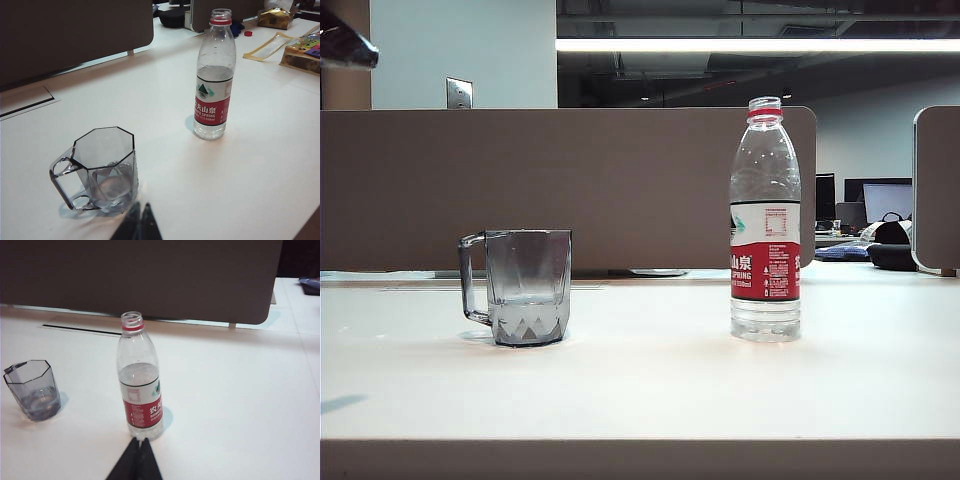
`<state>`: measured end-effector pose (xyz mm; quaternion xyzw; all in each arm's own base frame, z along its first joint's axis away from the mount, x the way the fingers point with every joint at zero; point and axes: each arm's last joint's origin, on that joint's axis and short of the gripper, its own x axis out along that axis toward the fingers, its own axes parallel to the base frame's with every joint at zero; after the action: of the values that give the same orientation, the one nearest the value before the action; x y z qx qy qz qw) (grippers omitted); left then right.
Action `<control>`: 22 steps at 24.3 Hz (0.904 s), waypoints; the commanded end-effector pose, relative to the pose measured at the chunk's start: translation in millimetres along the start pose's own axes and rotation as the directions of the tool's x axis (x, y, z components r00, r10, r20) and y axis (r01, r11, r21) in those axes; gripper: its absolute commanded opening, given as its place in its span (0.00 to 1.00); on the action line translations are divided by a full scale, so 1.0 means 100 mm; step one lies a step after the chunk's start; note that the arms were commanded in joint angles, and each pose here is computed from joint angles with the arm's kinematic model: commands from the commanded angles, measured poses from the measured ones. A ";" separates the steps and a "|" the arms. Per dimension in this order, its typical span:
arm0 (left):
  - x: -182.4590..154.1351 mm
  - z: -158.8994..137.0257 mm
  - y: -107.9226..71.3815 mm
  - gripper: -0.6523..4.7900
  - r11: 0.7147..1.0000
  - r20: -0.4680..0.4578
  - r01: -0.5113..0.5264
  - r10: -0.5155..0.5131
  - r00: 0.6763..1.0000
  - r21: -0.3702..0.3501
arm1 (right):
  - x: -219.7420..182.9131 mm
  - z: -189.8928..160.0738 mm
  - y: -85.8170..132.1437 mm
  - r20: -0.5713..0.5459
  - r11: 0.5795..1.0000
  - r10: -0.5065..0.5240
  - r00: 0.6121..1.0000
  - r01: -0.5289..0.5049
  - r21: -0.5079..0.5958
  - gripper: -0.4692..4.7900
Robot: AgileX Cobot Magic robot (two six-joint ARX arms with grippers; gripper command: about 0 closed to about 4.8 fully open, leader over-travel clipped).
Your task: Pick up the mineral water bottle on the table and pour water into the mug until it's half full.
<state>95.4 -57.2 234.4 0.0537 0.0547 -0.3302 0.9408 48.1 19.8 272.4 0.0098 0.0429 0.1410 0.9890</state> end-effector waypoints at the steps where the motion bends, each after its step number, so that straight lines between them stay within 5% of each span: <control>1: -0.03 -0.05 -0.01 0.11 1.000 0.045 -0.005 0.004 0.999 0.015 | 0.07 -0.06 0.01 0.027 1.000 -0.003 1.000 0.003 0.003 0.08; 12: -0.13 -0.28 0.19 0.11 0.971 0.077 -0.227 0.232 0.970 -0.070 | 0.43 -0.71 0.07 -0.026 1.000 -0.006 1.000 0.006 -0.010 0.08; 16: -0.15 -0.34 0.30 0.11 0.937 0.117 -0.343 0.349 0.930 -0.066 | 0.52 -0.96 0.07 -0.053 0.999 -0.021 0.998 0.019 -0.051 0.08; 22: -0.13 -0.54 0.38 0.11 0.902 0.121 -0.403 0.423 0.898 -0.155 | 0.58 -1.08 0.04 0.016 0.997 -0.070 0.997 0.071 -0.031 0.08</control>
<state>105.2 -13.3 185.2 -0.0093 0.0043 -0.1251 0.9921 91.9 41.2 155.2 -0.0162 0.0621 0.1155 0.9912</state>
